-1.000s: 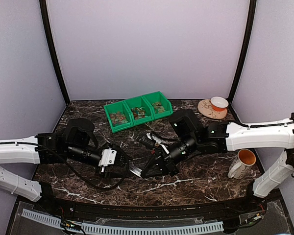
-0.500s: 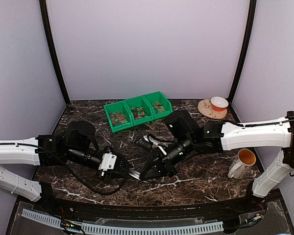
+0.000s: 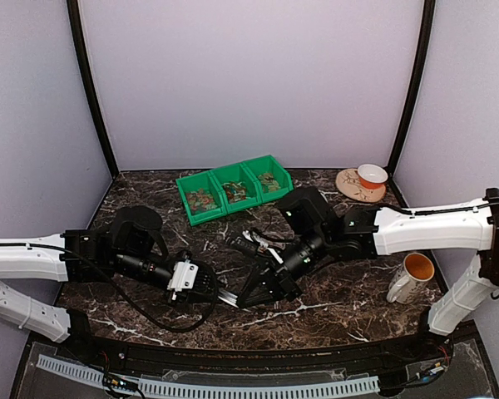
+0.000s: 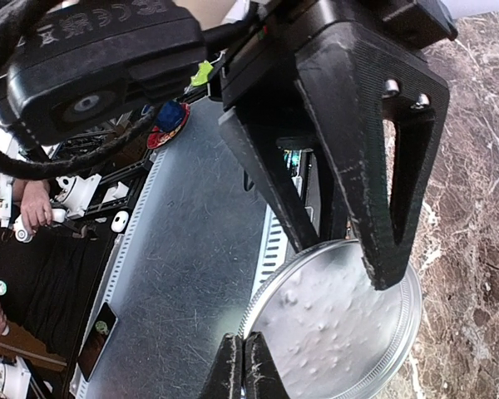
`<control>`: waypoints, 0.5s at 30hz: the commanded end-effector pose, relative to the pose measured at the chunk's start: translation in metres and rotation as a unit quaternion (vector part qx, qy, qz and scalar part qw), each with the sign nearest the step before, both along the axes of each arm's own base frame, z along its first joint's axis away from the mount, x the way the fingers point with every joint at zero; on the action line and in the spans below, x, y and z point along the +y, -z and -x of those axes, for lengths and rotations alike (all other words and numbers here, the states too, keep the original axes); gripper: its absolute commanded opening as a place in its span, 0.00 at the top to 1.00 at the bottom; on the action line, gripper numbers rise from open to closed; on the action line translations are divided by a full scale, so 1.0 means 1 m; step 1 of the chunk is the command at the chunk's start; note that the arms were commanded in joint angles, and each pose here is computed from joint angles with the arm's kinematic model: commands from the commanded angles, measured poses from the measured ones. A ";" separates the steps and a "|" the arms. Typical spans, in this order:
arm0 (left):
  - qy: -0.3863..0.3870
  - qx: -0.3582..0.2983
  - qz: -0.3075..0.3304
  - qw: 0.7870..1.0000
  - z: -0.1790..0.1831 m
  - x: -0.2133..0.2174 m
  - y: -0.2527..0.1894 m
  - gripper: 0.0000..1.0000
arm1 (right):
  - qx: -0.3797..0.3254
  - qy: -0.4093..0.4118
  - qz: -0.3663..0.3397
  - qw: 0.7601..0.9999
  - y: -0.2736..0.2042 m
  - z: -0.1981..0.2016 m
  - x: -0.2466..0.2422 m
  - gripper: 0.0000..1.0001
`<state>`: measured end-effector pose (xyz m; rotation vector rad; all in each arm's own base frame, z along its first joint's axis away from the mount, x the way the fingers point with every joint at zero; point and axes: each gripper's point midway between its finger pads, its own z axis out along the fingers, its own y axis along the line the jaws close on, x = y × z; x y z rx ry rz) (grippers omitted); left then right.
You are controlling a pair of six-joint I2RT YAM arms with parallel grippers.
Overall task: Pack the candies
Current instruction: Pass from the right arm to the left
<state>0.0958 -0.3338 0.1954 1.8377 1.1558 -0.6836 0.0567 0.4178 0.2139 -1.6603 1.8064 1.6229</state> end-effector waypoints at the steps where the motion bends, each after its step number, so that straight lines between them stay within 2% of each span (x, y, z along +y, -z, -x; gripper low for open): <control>1: 0.016 0.005 0.009 1.000 0.008 -0.001 -0.001 0.71 | -0.005 -0.015 -0.022 1.000 -0.012 -0.001 0.006 0.99; 15: 0.033 0.022 0.008 0.999 0.016 -0.001 0.000 0.83 | -0.009 -0.013 -0.004 1.000 -0.001 -0.009 0.003 0.99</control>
